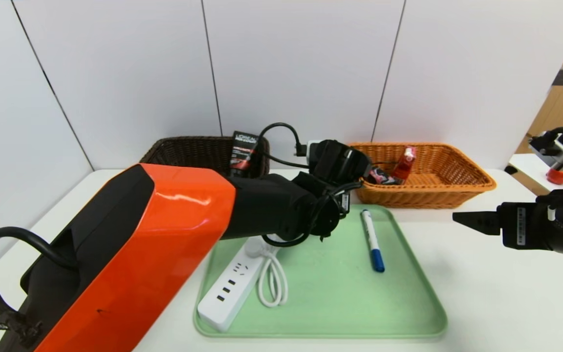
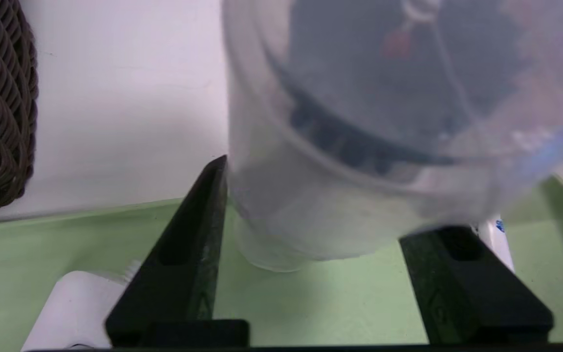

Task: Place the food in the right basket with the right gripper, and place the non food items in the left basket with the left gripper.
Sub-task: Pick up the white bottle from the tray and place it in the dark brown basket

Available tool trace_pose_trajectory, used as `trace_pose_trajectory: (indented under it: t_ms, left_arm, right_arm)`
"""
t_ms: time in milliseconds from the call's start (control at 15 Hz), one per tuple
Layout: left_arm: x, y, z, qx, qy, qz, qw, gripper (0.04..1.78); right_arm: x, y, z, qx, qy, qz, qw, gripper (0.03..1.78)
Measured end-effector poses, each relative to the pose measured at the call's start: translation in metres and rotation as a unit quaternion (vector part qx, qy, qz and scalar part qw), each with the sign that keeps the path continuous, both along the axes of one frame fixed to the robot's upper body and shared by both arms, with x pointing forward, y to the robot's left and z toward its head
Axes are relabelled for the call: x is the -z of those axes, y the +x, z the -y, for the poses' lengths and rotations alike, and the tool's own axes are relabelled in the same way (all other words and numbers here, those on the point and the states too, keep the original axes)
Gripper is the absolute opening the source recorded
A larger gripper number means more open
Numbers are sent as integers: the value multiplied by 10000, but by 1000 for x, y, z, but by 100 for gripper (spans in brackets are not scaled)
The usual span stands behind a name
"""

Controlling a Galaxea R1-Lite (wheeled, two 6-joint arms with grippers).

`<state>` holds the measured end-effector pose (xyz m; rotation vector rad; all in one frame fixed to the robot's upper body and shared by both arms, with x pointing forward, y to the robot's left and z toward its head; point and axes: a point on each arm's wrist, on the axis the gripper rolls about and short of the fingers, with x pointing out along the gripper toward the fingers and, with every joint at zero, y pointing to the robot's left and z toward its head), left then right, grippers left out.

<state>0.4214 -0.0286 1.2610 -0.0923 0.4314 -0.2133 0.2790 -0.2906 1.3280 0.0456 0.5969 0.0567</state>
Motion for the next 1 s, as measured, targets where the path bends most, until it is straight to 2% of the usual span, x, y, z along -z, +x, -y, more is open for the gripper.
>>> trace_pose_trajectory:
  t_ms: [267,733,1000]
  left_arm:
    - [-4,3,-1,-20,-65,52,10000,54]
    - [-35,-6,-5,277,-377,90,9989,54]
    - [-75,-20,-21,411,-610,195,9971,54]
  right_arm:
    - [3,-1,0,-10,-8,-43,10000,170]
    - [4,-2,1,-3,-10,-62,10000,170]
    - [4,-2,1,-5,-9,-62,10000,170]
